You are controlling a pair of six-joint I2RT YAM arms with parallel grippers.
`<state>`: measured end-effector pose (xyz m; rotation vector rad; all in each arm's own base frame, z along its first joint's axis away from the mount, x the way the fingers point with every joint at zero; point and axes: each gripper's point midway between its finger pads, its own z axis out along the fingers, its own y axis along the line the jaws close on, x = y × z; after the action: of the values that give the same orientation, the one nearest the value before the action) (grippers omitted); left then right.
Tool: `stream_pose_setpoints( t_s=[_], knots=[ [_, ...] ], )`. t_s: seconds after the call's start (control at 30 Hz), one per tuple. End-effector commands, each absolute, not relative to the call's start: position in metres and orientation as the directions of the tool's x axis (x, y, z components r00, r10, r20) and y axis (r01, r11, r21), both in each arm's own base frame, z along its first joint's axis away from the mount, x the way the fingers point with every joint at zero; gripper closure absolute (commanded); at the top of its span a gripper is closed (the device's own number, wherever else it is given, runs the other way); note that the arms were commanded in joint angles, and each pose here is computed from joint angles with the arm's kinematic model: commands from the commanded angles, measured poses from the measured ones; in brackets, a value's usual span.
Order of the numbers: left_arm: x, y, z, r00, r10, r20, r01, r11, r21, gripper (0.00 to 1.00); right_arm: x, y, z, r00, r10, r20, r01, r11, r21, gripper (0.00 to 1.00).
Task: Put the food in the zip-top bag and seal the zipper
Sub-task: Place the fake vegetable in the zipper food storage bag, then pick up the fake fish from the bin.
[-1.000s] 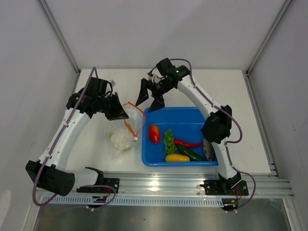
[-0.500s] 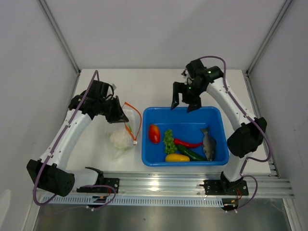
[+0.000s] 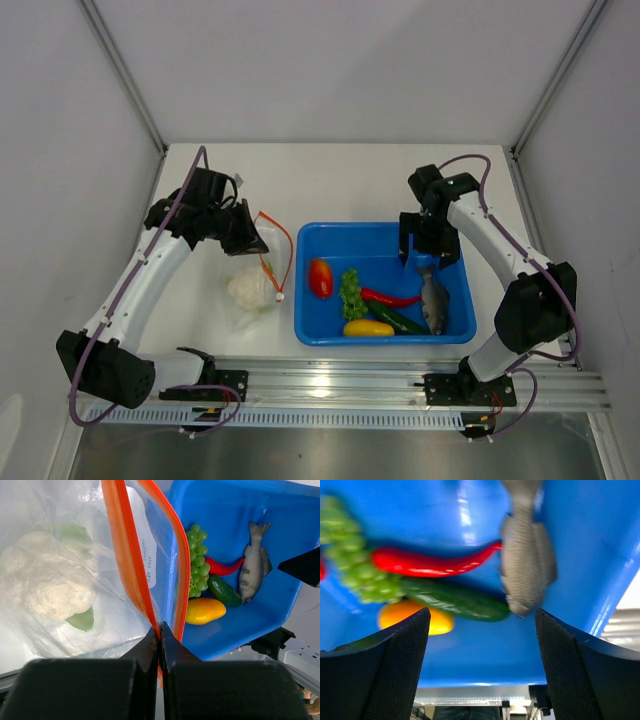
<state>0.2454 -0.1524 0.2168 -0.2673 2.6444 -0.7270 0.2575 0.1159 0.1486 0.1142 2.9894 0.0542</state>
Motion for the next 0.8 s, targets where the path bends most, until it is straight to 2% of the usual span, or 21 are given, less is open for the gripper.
stream_pose_setpoints(
  t_s=[0.0, 0.43, 0.63, 0.77],
  knots=[
    [0.247, -0.155, 0.218, -0.909, -0.252, -0.331, -0.041, 0.846, -0.532, 0.99, 0.247, 0.093, 0.143, -0.976, 0.123, -0.180, 0.135, 0.989, -0.053, 0.15],
    [0.240, -0.151, 0.205, -0.924, -0.237, -0.299, -0.056, 0.859, -0.509, 1.00, 0.210, 0.066, 0.080, -0.980, 0.164, -0.115, 0.184, 0.963, -0.196, 0.16],
    [0.236, -0.155, 0.201, -0.936, -0.225, -0.270, -0.053, 0.850, -0.524, 0.99, 0.212, 0.069, 0.060, -0.984, 0.142, -0.110, 0.164, 0.960, -0.225, 0.16],
    [0.235, -0.153, 0.201, -0.930, -0.228, -0.288, -0.049, 0.853, -0.519, 1.00, 0.215, 0.073, 0.045, -0.985, 0.124, -0.116, 0.149, 0.958, -0.246, 0.18]
  ],
)
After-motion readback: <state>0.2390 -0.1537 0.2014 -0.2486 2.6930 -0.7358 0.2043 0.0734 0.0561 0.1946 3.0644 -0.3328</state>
